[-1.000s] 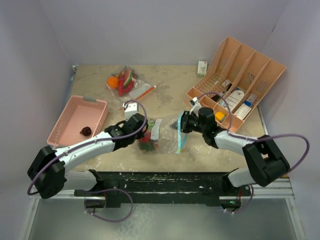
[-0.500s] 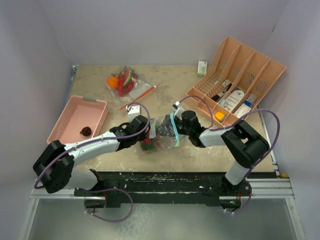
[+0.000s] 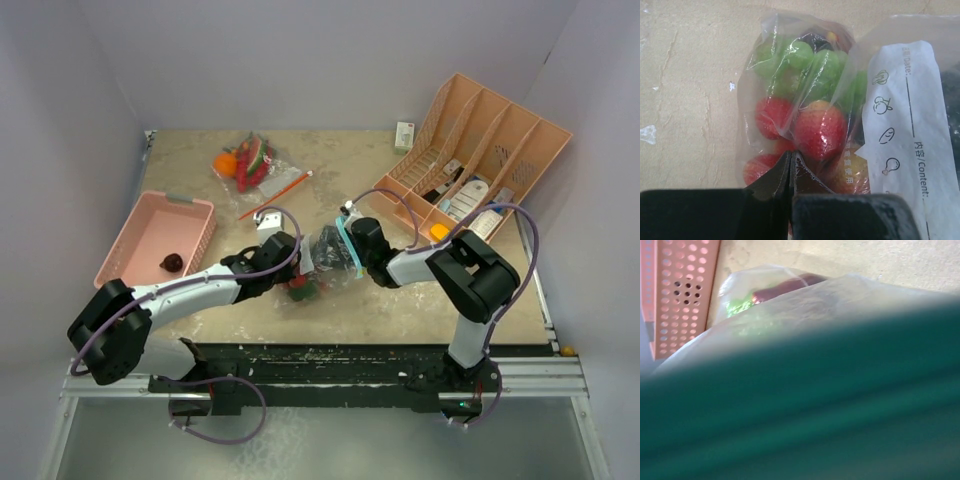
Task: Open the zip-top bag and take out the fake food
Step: Pick up the fake fruit from the zipper food storage bag.
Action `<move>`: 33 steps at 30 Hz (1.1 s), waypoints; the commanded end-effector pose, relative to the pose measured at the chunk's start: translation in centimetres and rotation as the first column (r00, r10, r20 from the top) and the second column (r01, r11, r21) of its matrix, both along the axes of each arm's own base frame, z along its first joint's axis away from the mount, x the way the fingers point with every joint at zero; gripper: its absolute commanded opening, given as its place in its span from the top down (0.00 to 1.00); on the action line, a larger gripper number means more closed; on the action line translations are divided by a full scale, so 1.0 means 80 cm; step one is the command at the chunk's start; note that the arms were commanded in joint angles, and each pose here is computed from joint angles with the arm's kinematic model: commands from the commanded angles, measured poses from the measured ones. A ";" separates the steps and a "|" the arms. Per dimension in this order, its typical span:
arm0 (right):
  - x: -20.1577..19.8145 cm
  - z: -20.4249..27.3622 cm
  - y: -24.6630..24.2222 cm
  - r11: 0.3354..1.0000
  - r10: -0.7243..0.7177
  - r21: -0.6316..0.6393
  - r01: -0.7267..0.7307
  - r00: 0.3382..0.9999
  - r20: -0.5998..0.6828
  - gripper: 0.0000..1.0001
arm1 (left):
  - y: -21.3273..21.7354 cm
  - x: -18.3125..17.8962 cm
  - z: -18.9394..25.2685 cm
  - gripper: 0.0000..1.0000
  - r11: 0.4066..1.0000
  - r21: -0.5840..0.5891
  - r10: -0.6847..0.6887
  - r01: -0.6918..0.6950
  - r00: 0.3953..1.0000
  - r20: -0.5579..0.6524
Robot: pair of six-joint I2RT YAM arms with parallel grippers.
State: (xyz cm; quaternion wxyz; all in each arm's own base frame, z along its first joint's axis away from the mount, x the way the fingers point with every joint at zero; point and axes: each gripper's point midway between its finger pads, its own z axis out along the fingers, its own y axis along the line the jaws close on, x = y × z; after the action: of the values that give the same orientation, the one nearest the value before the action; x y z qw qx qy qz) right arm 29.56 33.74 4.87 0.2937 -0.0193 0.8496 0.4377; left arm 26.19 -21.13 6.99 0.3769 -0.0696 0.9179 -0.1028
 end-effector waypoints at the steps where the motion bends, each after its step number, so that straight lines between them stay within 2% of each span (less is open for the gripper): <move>1: 0.017 -0.017 -0.003 0.995 -0.057 -0.079 0.057 0.998 0.001 0.36 | -0.013 0.003 0.008 1.00 0.999 -0.046 -0.021 0.022 1.000 0.020; 8: 0.007 -0.006 -0.022 0.991 -0.086 -0.104 0.087 0.996 0.017 0.81 | -0.009 0.001 0.003 1.00 0.999 -0.048 -0.006 0.006 1.000 0.017; 12: -0.009 0.014 -0.036 0.990 -0.085 -0.112 0.087 0.996 0.022 0.98 | -0.015 0.007 0.001 1.00 0.998 -0.055 -0.006 0.007 1.000 0.018; 25: -0.019 0.071 -0.119 0.961 -0.225 -0.135 0.240 0.967 0.121 1.00 | -0.011 0.015 -0.011 1.00 0.998 -0.055 0.035 -0.035 0.999 -0.003; 33: -0.025 0.132 -0.164 0.944 -0.257 -0.149 0.294 0.940 0.226 1.00 | -0.010 0.018 -0.011 1.00 0.997 -0.064 0.047 -0.048 0.999 -0.004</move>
State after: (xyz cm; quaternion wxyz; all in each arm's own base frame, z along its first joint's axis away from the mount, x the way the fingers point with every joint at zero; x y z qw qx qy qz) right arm 27.44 22.27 12.48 0.3973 0.0416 0.8542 0.3328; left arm 27.05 -21.69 5.88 0.3723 -0.0886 0.9167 -0.1150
